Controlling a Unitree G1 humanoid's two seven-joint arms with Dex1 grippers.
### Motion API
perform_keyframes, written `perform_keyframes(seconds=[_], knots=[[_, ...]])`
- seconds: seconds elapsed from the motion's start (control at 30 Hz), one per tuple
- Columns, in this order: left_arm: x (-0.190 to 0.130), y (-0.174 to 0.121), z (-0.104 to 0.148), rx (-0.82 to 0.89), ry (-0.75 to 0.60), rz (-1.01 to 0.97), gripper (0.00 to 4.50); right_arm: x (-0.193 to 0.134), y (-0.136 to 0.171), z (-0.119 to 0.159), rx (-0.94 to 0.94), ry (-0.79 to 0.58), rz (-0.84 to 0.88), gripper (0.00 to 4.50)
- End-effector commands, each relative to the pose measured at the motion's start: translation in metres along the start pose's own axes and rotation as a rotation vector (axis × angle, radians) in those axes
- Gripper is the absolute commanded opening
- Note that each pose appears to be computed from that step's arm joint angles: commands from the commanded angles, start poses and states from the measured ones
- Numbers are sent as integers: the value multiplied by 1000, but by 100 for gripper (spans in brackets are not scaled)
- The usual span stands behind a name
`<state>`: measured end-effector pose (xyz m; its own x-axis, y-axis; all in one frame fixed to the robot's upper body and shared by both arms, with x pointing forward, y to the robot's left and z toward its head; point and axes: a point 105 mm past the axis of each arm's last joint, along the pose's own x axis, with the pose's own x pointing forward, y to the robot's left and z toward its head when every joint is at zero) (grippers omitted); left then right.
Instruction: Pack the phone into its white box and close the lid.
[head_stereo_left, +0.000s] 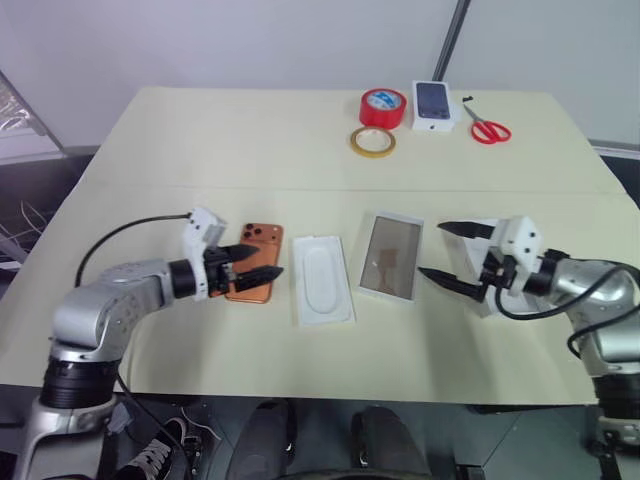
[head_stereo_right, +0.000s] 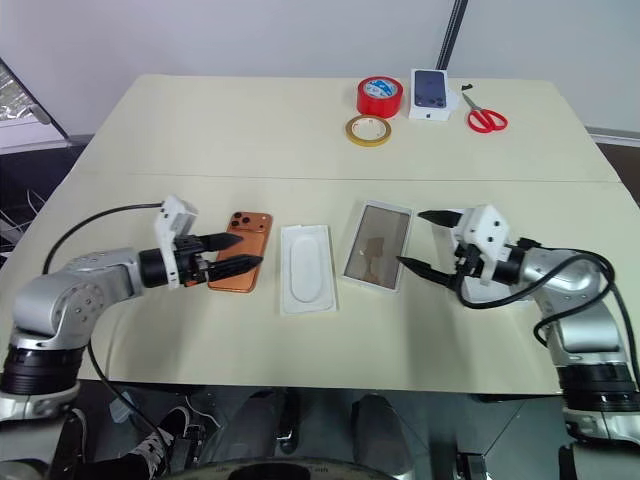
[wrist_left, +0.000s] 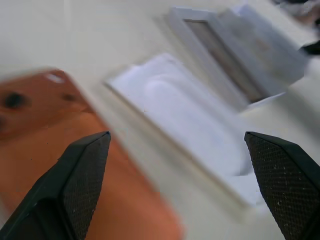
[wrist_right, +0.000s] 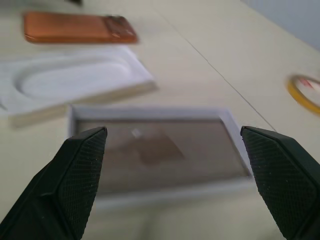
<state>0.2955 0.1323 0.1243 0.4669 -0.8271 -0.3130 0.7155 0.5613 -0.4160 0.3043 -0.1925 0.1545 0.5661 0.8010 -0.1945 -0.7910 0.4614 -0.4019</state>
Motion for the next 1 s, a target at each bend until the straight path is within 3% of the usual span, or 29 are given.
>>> perform_keyframes(seconds=[0.03, 0.63, 0.73, 0.93, 0.97, 1.0], knots=[[9, -13, -7, -101, 38, -32, 450, 6, -5, 6, -34, -19, -11, 447], [52, -13, -34, -344, 167, 60, 450, 7, -10, -2, -56, -12, -50, 447], [58, -10, -30, -368, 141, 68, 368, 6, -11, -3, -59, -11, -59, 450], [64, -10, -38, -377, 181, 90, 62, 10, -8, -4, -66, -16, -57, 450], [64, -9, -40, -378, 187, 97, 19, 11, -8, -4, -69, -16, -57, 450], [63, -9, -40, -377, 190, 101, 8, 11, -8, -4, -71, -16, -56, 450]])
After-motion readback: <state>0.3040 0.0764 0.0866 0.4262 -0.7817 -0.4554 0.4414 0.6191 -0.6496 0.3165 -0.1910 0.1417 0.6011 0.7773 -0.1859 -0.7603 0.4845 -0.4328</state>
